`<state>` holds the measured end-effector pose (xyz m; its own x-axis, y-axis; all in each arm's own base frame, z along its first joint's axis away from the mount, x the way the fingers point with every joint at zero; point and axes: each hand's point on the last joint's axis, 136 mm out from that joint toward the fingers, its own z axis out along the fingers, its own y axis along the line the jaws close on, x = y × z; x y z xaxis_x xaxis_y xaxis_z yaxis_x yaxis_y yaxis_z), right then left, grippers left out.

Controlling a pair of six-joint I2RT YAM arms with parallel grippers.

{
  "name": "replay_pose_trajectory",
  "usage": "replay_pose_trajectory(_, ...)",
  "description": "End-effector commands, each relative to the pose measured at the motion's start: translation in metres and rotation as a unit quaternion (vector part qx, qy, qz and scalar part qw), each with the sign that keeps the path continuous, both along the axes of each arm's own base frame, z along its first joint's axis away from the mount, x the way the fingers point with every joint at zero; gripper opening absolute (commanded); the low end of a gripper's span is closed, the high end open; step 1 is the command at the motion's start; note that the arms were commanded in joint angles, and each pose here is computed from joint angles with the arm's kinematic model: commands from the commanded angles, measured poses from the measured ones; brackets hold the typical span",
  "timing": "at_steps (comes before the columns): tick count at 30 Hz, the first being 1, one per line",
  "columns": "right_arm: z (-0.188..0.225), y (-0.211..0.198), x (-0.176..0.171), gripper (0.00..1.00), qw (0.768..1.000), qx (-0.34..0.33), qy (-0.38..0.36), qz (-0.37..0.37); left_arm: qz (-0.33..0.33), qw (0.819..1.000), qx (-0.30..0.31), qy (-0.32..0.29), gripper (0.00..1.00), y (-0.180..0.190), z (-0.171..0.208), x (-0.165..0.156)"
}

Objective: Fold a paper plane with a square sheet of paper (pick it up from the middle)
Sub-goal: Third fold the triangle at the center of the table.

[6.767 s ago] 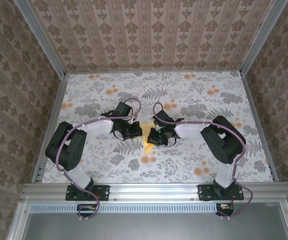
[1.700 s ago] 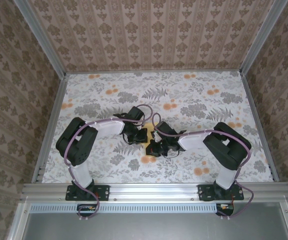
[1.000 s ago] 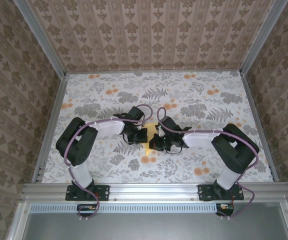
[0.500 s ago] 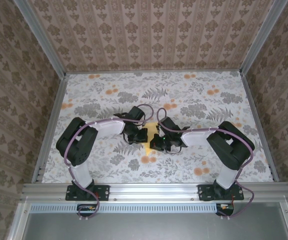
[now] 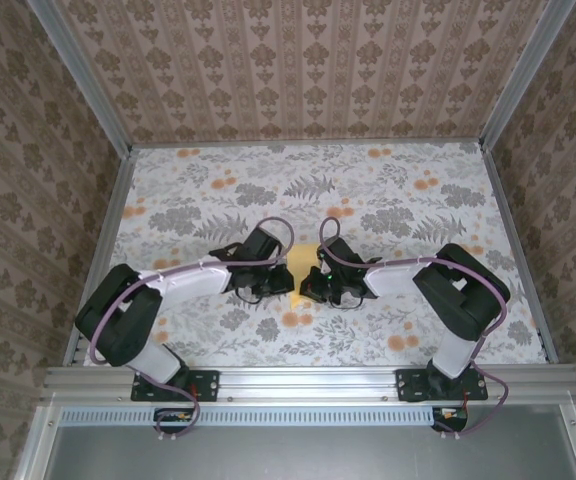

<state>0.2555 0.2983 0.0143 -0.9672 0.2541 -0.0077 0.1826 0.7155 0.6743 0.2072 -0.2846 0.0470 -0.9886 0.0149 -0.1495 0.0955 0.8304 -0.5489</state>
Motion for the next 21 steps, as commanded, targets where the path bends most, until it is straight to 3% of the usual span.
replay_pose_trajectory(1, -0.012, -0.016, 0.001, 0.04, 0.999, -0.030, 0.012, -0.043, 0.010, 0.999, -0.032, 0.011, 0.14, -0.013, 0.001, -0.006)
replay_pose_trajectory(11, -0.016, -0.017, 0.000, 0.04, 0.998, -0.032, 0.020, -0.048, 0.007, 0.998, -0.034, 0.046, 0.02, -0.019, -0.018, -0.015)
replay_pose_trajectory(21, -0.018, -0.018, 0.000, 0.04, 0.998, -0.032, 0.025, -0.057, 0.025, 0.997, -0.026, 0.071, 0.00, -0.008, -0.034, -0.027)
